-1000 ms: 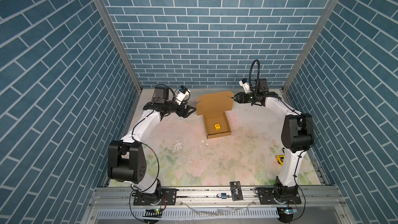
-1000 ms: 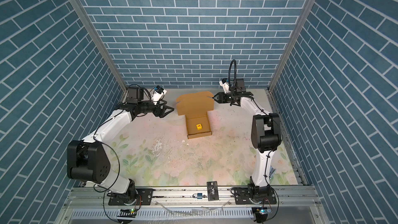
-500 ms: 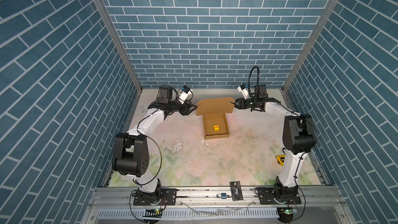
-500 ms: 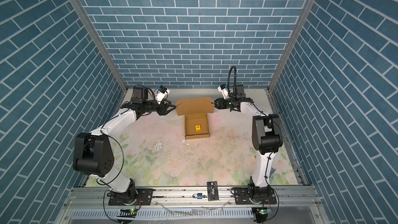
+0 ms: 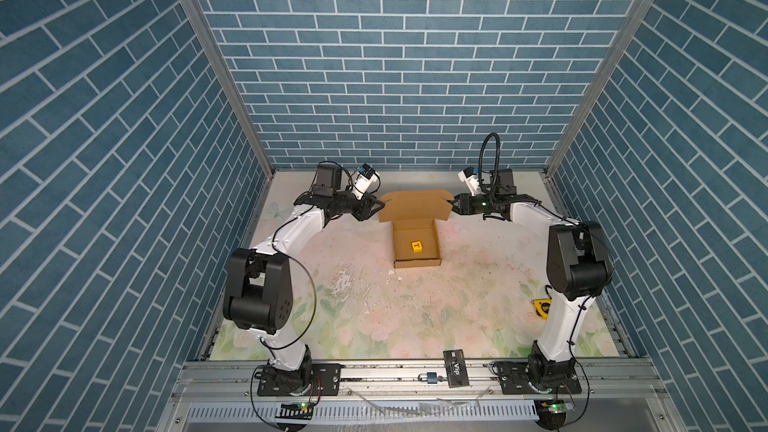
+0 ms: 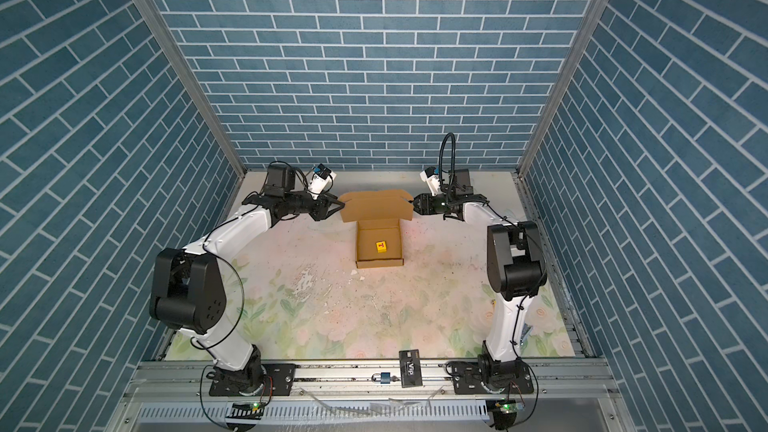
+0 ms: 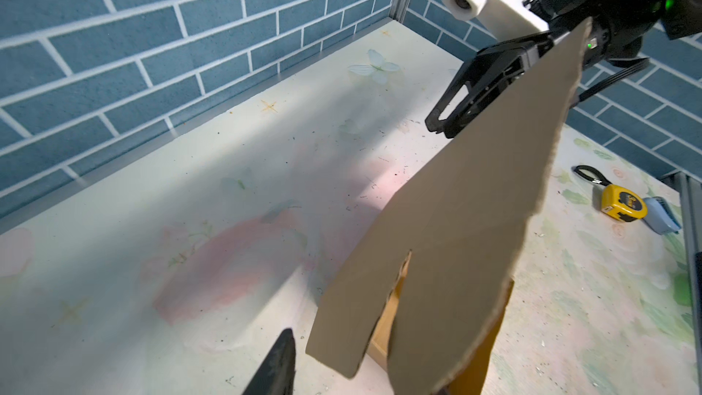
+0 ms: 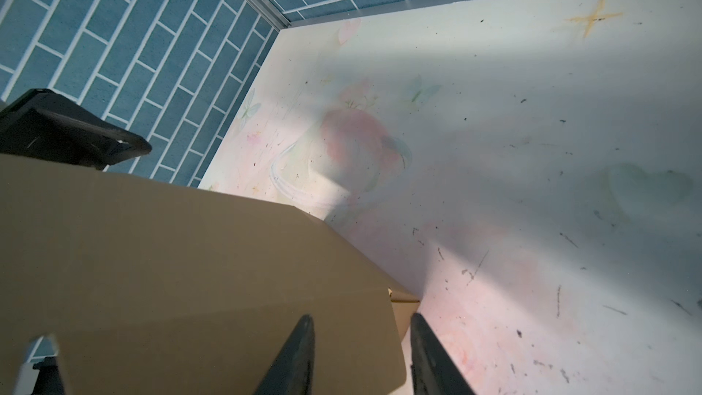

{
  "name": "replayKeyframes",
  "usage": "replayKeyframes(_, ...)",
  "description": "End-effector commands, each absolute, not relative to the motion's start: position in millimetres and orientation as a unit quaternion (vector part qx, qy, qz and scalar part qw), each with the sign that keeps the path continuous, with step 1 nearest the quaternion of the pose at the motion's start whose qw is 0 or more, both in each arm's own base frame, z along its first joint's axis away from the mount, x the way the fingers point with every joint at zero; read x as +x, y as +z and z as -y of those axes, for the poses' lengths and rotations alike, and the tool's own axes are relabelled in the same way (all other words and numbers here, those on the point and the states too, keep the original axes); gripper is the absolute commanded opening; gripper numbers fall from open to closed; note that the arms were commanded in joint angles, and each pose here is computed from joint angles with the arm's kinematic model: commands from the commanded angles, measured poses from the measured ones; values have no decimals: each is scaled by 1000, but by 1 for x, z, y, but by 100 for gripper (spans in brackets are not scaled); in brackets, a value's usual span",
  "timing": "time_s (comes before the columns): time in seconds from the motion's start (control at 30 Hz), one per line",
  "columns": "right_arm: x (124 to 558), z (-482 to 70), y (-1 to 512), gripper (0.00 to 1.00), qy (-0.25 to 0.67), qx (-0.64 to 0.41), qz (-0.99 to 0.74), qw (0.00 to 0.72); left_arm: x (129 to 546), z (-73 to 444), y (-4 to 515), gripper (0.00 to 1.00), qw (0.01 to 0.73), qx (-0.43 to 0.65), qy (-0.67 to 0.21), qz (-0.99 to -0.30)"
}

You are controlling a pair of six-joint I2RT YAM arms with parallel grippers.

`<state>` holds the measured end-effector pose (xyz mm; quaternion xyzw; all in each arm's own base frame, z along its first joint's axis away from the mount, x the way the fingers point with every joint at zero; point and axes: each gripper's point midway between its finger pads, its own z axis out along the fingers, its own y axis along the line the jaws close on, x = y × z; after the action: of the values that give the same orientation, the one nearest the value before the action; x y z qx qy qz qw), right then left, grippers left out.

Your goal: Fold the paper box

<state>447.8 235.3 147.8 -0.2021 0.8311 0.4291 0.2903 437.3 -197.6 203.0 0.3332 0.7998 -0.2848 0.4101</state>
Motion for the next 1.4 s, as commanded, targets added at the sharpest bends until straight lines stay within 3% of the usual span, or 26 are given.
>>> replayKeyframes(0.0,440,-238,173,42,435,-216,-815,317,439,200,203,34,408,327,-284,-804)
replayKeyframes(0.37,427,-243,169,42,447,-204,-815,306,440,205,194,31,400,327,-286,-807)
replayKeyframes(0.47,424,-243,170,42,446,-209,-814,307,442,207,198,42,405,337,-287,-800)
replayKeyframes(0.57,422,-241,167,42,440,-209,-817,308,445,209,195,43,399,341,-290,-800)
replayKeyframes(0.77,418,-242,170,42,441,-209,-816,310,447,214,198,24,399,332,-307,-798)
replayKeyframes(1.37,394,-250,170,42,440,-190,-822,307,439,223,205,12,395,288,-342,-802)
